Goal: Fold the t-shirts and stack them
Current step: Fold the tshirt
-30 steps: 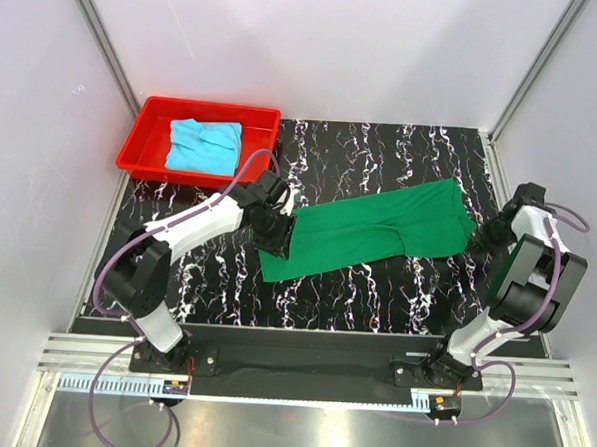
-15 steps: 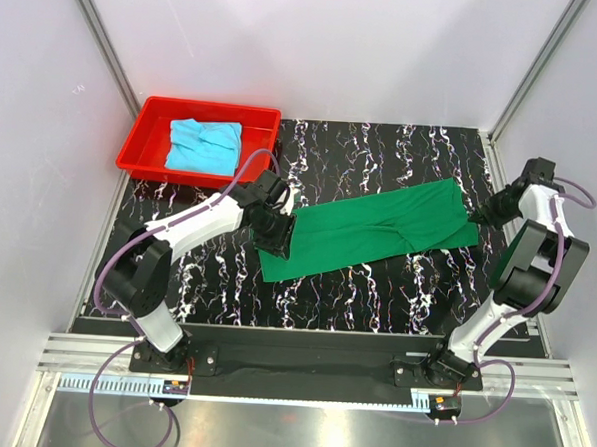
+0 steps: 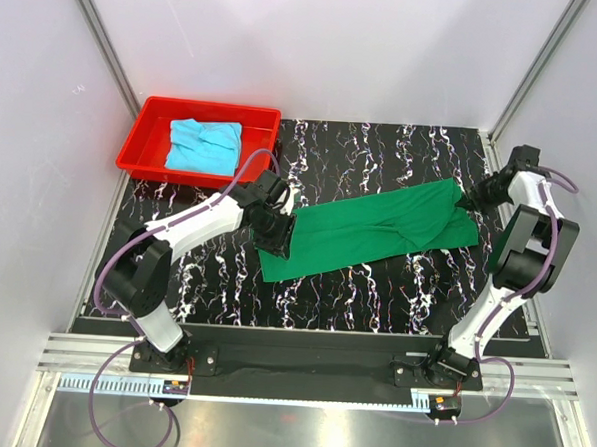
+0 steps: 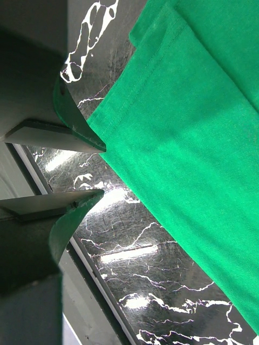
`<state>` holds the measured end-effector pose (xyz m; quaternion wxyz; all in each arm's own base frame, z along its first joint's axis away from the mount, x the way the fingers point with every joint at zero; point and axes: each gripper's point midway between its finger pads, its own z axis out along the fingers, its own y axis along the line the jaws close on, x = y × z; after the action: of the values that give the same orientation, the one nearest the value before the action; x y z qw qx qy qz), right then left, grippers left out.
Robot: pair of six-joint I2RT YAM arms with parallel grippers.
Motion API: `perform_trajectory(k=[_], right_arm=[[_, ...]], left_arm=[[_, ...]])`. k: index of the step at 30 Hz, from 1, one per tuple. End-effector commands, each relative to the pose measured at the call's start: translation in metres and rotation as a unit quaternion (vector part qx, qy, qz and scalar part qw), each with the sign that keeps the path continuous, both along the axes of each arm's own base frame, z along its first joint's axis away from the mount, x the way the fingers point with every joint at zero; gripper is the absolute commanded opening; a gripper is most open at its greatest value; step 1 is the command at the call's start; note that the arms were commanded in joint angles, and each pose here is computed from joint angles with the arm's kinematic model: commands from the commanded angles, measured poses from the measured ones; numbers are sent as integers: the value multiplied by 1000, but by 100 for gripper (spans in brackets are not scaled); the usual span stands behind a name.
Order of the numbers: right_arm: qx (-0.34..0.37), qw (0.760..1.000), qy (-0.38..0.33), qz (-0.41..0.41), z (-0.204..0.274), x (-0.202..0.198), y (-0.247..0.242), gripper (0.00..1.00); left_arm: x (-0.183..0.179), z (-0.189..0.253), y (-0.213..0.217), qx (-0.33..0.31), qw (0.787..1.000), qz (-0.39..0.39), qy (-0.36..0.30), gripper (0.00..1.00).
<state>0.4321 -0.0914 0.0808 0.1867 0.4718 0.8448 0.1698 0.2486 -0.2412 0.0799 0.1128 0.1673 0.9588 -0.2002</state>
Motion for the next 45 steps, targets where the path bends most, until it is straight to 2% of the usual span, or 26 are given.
perform_trajectory(k=[1, 10, 20, 30, 31, 33, 35, 36, 38, 41, 44, 45], right_arm=[[11, 999, -39, 0, 20, 26, 6, 0], [41, 997, -61, -13, 23, 57, 13, 0], [56, 997, -61, -4, 5, 92, 27, 0], [52, 997, -51, 0, -9, 102, 24, 1], [53, 997, -52, 2, -9, 102, 25, 2], [56, 997, -53, 7, -10, 105, 26, 17], [54, 997, -49, 23, -11, 104, 27, 27], [43, 997, -58, 30, -2, 109, 24, 33], [5, 998, -35, 53, 4, 97, 16, 40], [-48, 994, -30, 89, 27, 81, 7, 45], [-34, 991, -31, 127, 30, 60, 24, 46], [-19, 991, -10, 132, 15, 44, 31, 47]], left_arm=[[2, -3, -3, -9, 1000, 4, 5, 39], [-2, -20, -1, 2, 1000, 16, 22, 38], [-6, -24, 5, 11, 999, 28, 28, 38], [-10, -26, 10, 18, 999, 35, 31, 38], [-11, -26, 10, 18, 999, 35, 32, 38], [-11, -26, 11, 21, 999, 35, 33, 38], [-10, -26, 11, 22, 999, 34, 32, 38], [-10, -24, 11, 22, 999, 34, 31, 38], [-9, -23, 11, 23, 999, 33, 28, 38], [-7, -21, 11, 21, 999, 32, 23, 38], [-5, -20, 7, 12, 999, 30, 21, 38], [-6, -21, 6, 13, 999, 30, 24, 38]])
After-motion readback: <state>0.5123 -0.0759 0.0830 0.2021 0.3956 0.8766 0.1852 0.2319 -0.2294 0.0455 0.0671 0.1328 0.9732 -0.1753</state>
